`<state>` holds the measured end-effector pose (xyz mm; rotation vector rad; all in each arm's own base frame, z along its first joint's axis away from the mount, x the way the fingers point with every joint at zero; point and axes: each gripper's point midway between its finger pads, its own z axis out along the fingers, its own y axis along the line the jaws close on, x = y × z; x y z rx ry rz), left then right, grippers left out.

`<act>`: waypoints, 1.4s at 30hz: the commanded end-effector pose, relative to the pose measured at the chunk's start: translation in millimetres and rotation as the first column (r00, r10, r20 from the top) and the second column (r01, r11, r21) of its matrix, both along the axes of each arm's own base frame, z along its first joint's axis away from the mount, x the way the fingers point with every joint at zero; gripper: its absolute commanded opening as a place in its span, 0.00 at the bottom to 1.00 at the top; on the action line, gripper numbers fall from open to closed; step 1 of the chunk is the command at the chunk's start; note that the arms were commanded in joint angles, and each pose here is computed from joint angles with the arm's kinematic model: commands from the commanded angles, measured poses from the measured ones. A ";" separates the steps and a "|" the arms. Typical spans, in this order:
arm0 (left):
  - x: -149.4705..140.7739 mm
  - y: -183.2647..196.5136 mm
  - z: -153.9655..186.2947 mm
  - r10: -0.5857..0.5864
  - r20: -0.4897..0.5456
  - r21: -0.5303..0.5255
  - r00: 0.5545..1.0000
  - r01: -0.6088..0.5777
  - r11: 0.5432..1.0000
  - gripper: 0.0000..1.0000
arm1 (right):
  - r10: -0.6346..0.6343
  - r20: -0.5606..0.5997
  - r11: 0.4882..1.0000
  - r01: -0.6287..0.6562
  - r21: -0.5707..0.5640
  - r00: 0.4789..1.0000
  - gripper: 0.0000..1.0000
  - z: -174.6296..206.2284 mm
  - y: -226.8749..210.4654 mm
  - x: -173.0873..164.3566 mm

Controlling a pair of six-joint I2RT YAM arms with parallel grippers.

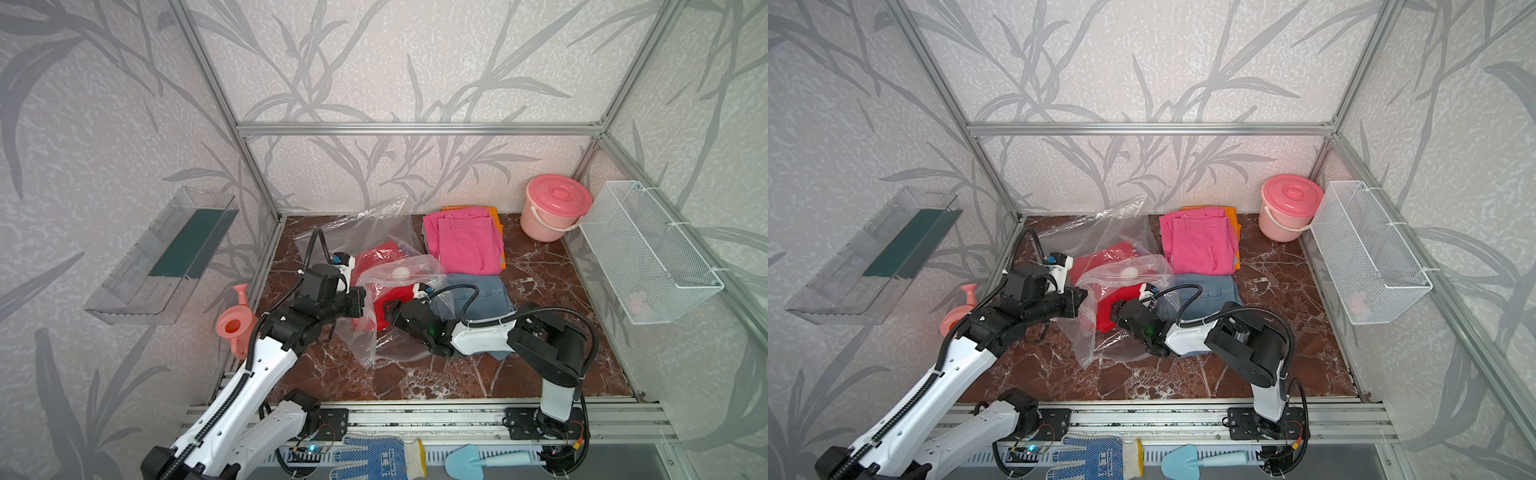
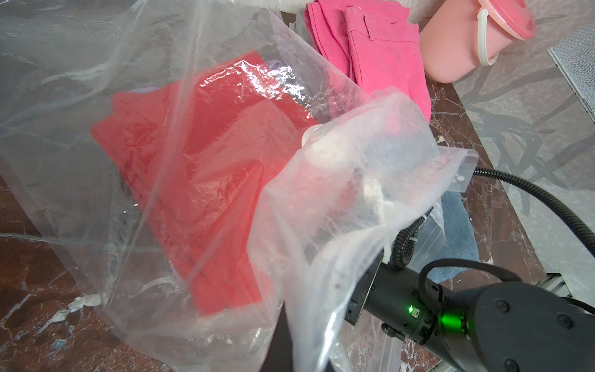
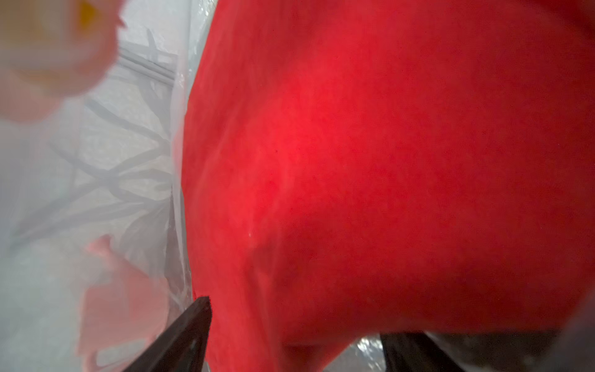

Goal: Take the trousers out of the vacuum bag
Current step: Take out the trousers from the vacuum bag.

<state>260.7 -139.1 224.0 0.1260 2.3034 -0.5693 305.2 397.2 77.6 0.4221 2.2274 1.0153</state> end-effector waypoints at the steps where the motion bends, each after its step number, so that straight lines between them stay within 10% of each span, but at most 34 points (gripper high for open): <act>1: 0.4 0.2 -0.4 -0.013 0.015 0.022 1.000 0.012 1.000 0.00 | 0.036 0.097 0.999 -0.040 0.037 0.995 0.80 36.7 15.3 13.3; 10: 0.5 0.8 -3.2 -0.010 0.009 0.027 1.000 0.010 1.000 0.00 | 0.085 0.137 0.992 -0.097 0.078 0.987 0.79 66.4 23.4 7.4; 30: 1.2 3.3 -5.4 0.003 0.005 0.037 1.000 -0.004 0.999 0.00 | 0.008 -0.007 1.000 -0.008 0.027 1.000 0.77 -6.2 -1.1 9.1; 42: 1.3 4.1 -5.9 0.005 0.007 0.041 1.000 -0.005 0.999 0.00 | 0.058 0.065 0.998 -0.060 0.025 0.996 0.22 25.4 18.6 25.6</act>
